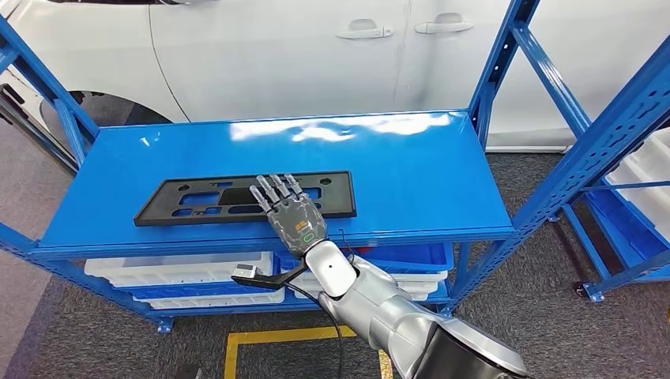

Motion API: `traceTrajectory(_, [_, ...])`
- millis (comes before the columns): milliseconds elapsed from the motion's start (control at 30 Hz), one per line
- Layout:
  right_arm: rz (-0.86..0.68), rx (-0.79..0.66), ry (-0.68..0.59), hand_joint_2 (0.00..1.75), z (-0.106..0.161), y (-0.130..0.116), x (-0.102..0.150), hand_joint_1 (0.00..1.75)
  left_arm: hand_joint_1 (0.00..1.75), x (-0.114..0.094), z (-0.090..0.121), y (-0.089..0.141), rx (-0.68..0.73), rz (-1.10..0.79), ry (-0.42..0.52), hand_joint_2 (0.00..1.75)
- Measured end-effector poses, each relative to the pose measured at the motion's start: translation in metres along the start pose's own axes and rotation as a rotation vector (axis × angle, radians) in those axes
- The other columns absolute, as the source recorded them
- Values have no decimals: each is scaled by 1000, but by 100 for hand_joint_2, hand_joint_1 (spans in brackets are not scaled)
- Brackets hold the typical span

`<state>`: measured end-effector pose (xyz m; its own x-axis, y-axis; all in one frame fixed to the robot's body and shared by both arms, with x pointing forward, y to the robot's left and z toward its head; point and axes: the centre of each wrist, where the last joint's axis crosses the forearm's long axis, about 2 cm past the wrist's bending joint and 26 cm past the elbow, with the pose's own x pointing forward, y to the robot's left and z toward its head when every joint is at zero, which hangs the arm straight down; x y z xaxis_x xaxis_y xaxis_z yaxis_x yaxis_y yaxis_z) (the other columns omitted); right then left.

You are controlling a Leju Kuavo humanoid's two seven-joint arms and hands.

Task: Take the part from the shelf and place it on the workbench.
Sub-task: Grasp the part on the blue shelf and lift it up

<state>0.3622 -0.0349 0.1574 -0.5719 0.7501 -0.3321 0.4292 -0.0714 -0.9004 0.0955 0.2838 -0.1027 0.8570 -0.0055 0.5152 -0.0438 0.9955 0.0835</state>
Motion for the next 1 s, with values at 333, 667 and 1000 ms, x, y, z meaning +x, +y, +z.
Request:
traceTrajectory(333, [8, -7, -15, 175, -2, -2, 1, 0, 0, -2, 1, 1, 14, 13, 8, 0])
traceTrajectory(667, [17, 3, -26, 175, 1, 1, 2, 0, 0, -9, 3, 4, 41, 48, 25, 0])
traceTrajectory(1000, [25, 6, -34, 175, 2, 2, 2, 0, 0, -15, 4, 11, 71, 88, 33, 0])
